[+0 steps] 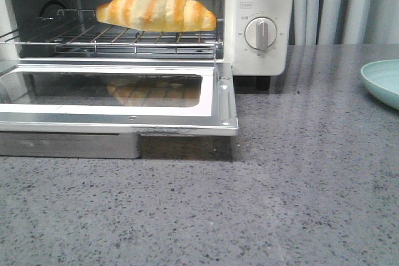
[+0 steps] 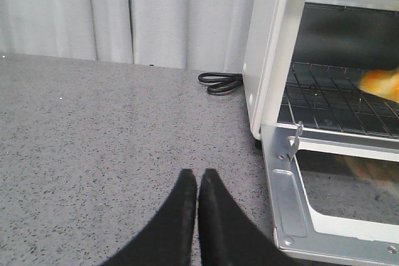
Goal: Put bread in oven
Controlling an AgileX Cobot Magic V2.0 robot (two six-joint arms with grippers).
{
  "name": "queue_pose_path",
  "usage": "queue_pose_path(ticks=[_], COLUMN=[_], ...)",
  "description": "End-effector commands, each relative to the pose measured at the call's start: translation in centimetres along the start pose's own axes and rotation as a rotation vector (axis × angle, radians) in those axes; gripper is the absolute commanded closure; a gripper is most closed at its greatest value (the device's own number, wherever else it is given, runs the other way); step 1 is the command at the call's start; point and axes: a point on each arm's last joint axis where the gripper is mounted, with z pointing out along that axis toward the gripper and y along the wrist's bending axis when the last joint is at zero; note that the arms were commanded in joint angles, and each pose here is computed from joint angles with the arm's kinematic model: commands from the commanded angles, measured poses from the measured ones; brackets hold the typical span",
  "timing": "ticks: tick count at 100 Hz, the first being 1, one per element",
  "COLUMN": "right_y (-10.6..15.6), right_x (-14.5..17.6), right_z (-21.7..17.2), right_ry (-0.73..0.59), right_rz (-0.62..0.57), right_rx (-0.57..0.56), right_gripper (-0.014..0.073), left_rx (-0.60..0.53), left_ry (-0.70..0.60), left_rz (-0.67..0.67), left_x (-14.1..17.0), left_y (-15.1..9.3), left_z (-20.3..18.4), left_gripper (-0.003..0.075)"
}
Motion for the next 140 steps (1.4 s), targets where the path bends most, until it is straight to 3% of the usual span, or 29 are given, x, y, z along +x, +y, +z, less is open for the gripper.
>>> queue_pose_path(ticks=[1,80,88,98,108,125,140], right_y=[0.0,0.0,0.0,0.0,0.0,0.0,0.0], right_x=[0.1,0.1,0.1,0.1,0.1,0.1,0.1], right_z=[0.0,0.0,0.0,0.0,0.0,0.0,0.0], right_ry=[-0.036,-0.036,-0.036,-0.036,-0.036,-0.036,-0.036], right_rz=[-0.002,-0.002,-0.002,-0.002,-0.002,-0.002,-0.002], right_rx=[-0.002,-0.002,-0.002,-0.002,-0.002,-0.002,-0.002], right_gripper=[0.0664,0.0664,0.0664,0.0664,0.0664,0.0664,0.0664], left_rx=[0.028,0.033,0.028,0.077,0.111,0.168,0.159], left_ry=[-0.123,-0.110,-0.087,-0.032,0.018,-0.008,0.002], left_rz=[-0.011,-0.018,0.082,0.094,0.039,-0.068,-0.149], left_x=[-1.5,-1.0,-0.4,1.1,3.1,5.4,6.7], left_y=[-0.1,-0.2,-0.3,-0.8,-1.2,-1.9,-2.0], left_z=[-0.8,-0.5,-0.3,0.2,1.0,2.0,2.3], left_gripper=[0.0741,0.0741,0.0741,0.0741,0.0741,0.0741,0.0741])
